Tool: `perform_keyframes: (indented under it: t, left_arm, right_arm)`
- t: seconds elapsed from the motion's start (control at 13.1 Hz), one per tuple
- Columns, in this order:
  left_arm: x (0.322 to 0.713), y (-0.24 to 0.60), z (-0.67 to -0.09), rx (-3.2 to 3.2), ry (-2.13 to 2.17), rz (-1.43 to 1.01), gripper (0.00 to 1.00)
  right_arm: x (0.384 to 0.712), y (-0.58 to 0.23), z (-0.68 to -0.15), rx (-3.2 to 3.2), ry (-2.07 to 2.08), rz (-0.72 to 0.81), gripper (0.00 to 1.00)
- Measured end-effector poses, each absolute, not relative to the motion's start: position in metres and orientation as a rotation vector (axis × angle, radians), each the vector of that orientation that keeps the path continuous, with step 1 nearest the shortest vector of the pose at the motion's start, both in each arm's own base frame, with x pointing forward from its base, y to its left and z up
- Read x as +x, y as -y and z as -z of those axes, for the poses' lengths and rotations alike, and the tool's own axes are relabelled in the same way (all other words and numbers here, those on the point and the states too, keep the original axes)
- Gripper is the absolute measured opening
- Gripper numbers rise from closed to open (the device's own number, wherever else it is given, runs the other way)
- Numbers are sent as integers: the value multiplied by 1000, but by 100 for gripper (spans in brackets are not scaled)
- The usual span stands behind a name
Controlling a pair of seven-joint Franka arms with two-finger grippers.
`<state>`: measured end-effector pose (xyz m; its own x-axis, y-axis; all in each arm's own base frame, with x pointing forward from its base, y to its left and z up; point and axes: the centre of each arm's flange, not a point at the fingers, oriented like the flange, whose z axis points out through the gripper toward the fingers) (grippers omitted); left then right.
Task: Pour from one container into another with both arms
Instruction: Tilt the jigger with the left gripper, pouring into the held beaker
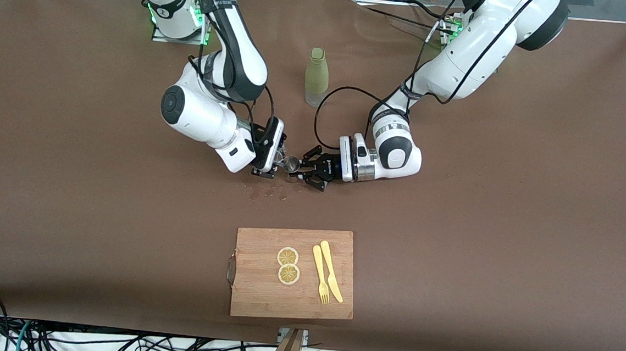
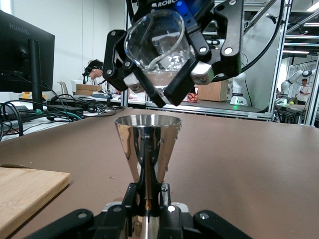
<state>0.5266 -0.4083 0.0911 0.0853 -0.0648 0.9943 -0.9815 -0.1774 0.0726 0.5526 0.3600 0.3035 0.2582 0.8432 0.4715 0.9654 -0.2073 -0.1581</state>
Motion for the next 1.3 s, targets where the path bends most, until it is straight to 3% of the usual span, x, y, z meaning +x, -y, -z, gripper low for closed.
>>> perform_keyframes:
  t: [1.3]
  left_arm:
    - [529,407,-88,1448,1125,-1242,22]
  right_arm:
    - [543,-374,-303,-2147,1733,340,13]
